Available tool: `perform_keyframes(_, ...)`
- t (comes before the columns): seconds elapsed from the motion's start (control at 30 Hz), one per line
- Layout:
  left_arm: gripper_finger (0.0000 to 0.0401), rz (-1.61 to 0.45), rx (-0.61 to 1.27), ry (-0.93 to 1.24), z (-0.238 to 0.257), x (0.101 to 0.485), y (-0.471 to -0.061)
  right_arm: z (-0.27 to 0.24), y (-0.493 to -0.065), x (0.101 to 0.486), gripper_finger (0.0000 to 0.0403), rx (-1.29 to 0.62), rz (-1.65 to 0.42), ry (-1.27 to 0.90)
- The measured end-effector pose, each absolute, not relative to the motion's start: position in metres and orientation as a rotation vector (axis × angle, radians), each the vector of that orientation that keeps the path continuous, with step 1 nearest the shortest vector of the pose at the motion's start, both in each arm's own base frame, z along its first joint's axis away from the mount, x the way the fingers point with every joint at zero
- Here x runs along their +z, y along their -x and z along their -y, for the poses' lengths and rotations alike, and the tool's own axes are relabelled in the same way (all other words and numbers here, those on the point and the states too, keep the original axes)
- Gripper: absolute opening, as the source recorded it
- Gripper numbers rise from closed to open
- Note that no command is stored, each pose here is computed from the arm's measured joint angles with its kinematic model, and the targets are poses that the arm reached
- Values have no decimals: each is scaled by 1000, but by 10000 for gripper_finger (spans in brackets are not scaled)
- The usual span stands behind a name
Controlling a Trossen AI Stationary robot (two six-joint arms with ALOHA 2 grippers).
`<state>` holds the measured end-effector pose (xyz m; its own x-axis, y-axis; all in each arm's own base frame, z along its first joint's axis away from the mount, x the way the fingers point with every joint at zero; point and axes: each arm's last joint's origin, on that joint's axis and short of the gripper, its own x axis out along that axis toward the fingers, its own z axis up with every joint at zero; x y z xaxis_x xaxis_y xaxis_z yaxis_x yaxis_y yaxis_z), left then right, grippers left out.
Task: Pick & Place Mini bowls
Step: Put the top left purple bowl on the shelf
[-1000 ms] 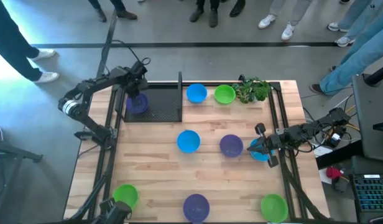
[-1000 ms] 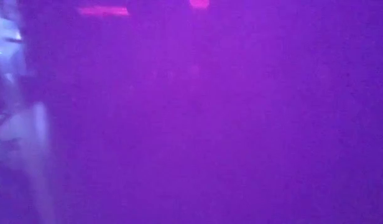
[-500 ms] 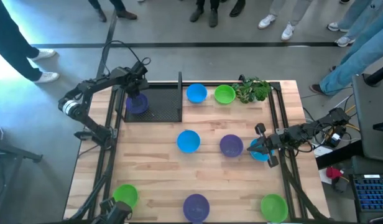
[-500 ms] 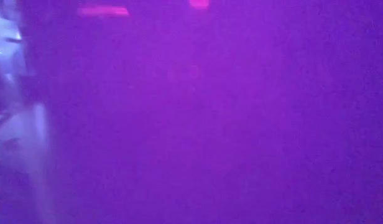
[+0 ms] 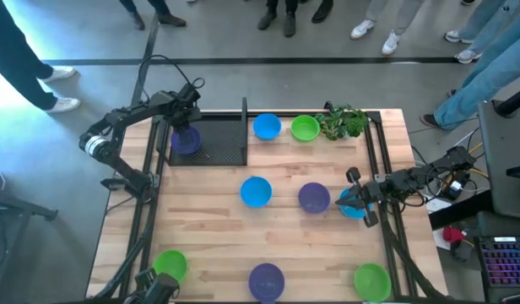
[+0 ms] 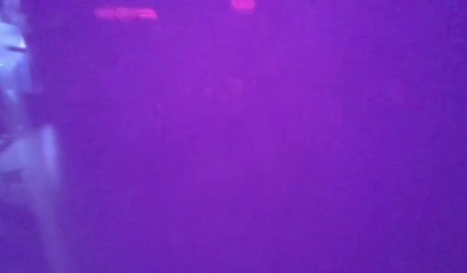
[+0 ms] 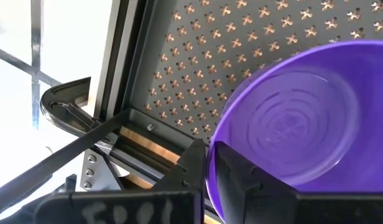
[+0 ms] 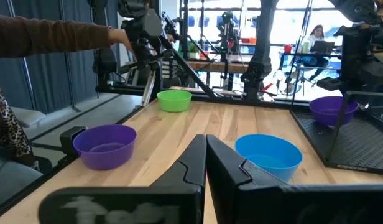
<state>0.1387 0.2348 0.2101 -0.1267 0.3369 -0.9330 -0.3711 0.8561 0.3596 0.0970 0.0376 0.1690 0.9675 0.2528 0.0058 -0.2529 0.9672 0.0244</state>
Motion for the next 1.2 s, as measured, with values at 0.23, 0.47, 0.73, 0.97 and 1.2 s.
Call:
perform_keyframes(0.23,28,-1576,623,38,-235,210,-139,-38,-97,169,8,256,3,-28)
perform_keyframes(0.47,28,-1573,632,43,-235,210,-139,-38,-97,169,8,256,3,-28)
perform_keyframes(0.73,28,-1638,651,32,-232,202,-135,-38,-97,169,8,256,3,-28)
perform_keyframes(0.97,28,-1640,657,29,-231,199,-134,-38,-97,169,8,256,3,-28)
perform_keyframes(1.2,28,-1630,669,30,-232,199,-134,-38,-97,169,8,255,2,-28)
